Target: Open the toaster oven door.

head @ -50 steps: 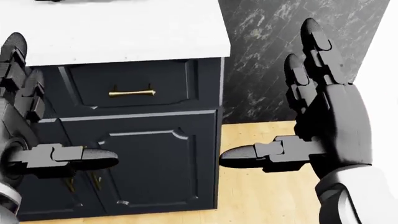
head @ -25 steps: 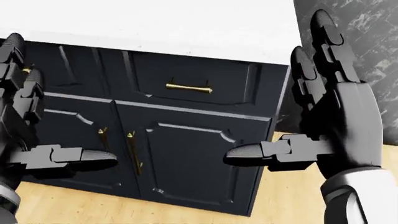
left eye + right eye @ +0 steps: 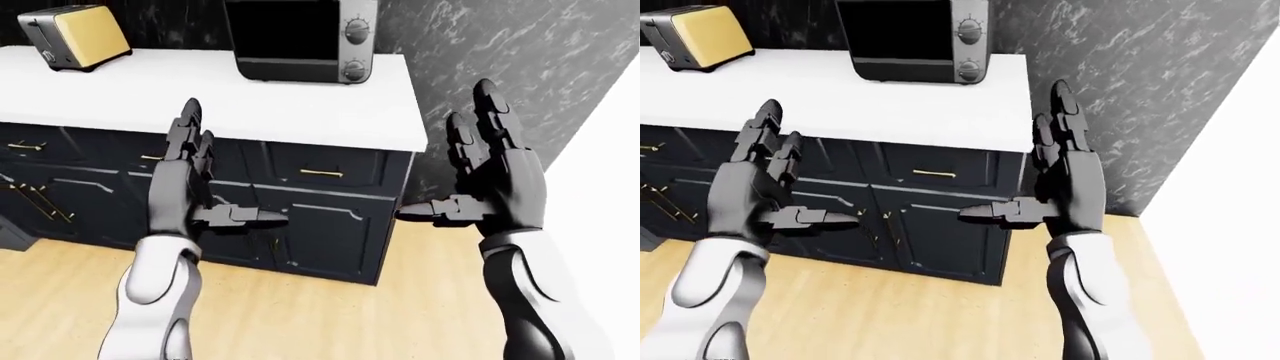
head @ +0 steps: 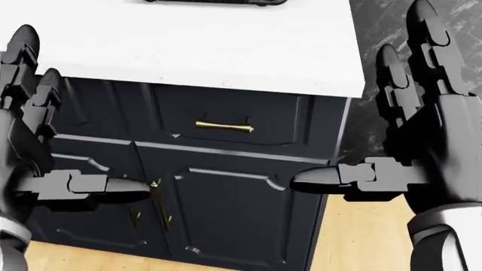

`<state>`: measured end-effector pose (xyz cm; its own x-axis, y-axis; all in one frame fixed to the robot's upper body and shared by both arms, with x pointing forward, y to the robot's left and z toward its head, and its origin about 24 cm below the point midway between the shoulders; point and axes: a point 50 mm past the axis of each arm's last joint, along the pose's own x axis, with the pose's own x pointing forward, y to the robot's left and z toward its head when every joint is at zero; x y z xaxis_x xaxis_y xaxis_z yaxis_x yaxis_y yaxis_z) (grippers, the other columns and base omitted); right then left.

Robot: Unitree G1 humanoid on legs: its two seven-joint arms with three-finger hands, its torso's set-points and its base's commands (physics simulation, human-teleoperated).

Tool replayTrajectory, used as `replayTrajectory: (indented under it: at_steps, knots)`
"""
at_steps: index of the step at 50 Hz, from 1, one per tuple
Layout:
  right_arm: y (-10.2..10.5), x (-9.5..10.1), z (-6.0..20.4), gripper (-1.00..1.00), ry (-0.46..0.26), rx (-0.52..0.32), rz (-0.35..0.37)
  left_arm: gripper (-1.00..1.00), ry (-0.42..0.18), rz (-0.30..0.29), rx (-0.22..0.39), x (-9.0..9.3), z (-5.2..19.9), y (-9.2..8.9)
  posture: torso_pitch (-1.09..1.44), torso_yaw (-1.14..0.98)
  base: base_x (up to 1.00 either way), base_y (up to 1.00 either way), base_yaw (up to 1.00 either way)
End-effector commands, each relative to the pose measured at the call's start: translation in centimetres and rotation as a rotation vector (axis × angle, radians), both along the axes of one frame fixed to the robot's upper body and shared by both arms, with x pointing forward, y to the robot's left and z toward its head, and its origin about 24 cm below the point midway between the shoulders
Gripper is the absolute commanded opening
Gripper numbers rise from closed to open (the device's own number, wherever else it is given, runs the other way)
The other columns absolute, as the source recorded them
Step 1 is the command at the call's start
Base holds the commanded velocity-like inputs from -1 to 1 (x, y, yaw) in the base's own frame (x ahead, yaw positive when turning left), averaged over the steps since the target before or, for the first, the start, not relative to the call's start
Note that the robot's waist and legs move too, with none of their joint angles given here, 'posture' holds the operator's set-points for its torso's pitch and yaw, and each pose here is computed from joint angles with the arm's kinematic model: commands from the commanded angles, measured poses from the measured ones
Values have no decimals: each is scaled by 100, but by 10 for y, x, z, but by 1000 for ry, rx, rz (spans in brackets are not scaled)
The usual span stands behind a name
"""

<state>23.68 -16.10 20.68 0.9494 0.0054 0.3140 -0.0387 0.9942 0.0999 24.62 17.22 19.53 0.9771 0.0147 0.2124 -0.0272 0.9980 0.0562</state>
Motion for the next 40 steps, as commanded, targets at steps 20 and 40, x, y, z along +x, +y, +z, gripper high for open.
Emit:
replayTrajectory:
  at_steps: [20,40]
  knots:
    - [2,-6,11,100,-73,-6,13,100,-63,8,4,-4,10,1,0,0,43,0,0]
    - [1,-7,13,100,-75,-8,5,100,-67,13,3,-5,12,4,0,0,44,0,0]
